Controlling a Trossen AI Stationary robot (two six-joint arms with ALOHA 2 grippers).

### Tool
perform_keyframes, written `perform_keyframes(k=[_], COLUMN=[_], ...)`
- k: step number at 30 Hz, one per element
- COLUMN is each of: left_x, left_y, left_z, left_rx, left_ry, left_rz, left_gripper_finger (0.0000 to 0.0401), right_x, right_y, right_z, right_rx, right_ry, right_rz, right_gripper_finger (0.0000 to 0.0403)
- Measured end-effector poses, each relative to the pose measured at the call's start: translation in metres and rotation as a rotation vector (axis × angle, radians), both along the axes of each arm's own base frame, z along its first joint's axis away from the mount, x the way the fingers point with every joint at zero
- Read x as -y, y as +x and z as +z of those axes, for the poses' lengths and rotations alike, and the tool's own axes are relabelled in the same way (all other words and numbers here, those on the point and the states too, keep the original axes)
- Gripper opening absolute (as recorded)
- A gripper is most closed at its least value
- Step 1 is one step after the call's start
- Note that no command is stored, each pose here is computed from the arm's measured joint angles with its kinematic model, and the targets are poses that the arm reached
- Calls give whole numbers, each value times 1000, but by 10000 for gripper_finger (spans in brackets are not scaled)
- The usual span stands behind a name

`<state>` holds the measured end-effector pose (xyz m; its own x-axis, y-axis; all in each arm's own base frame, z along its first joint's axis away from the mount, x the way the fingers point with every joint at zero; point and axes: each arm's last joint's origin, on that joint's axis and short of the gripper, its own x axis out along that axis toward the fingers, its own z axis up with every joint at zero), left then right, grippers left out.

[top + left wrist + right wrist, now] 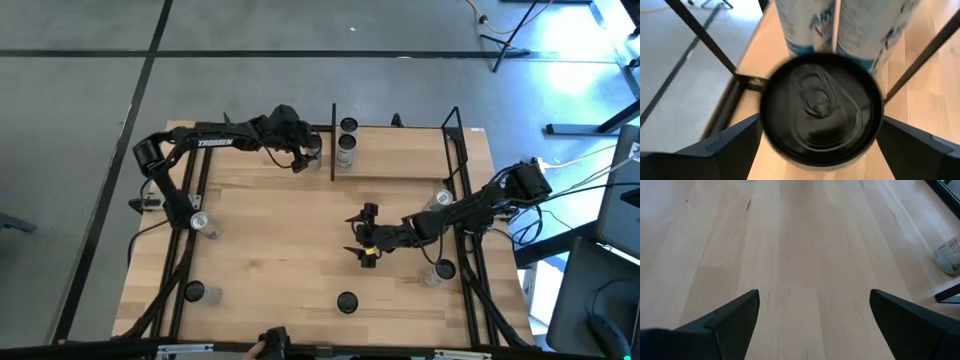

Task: Place canned beverage on shelf
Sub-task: Put the top white-yellow soda can on the shelf

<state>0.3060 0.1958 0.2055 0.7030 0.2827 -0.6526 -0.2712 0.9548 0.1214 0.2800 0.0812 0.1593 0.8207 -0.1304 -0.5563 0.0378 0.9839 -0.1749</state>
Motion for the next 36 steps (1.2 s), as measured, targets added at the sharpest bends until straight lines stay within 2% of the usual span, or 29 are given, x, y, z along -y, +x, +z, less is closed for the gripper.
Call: perform_keyframes(k=[4, 12, 15, 21, 25, 31, 36], left_x=[2, 10, 20, 63, 104, 168, 204], left_y=[2, 6, 9, 11, 13, 19, 27], left_z=[-3, -3, -1, 14, 32, 38, 39], left_rx=[-7, -36, -67, -139, -119, -93, -6], left_ry=[-5, 20, 44, 85, 95, 76, 64], left_rz=[-8, 5, 13, -1, 10, -104, -182], left_gripper_finger=[335, 229, 204, 200, 201, 201, 202], right_x=[0, 1, 2, 2, 2, 2, 7], right_y=[0, 0, 0, 0, 1, 2, -9], right_z=[0, 0, 1, 1, 2, 19, 35], right_rx=[3, 4, 13, 16, 28, 86, 87], right_ry=[-9, -11, -34, -28, -18, -14, -29], right_rz=[-13, -16, -48, -60, -79, -105, -127], right_gripper_finger=[366, 366, 366, 367, 367, 367, 367])
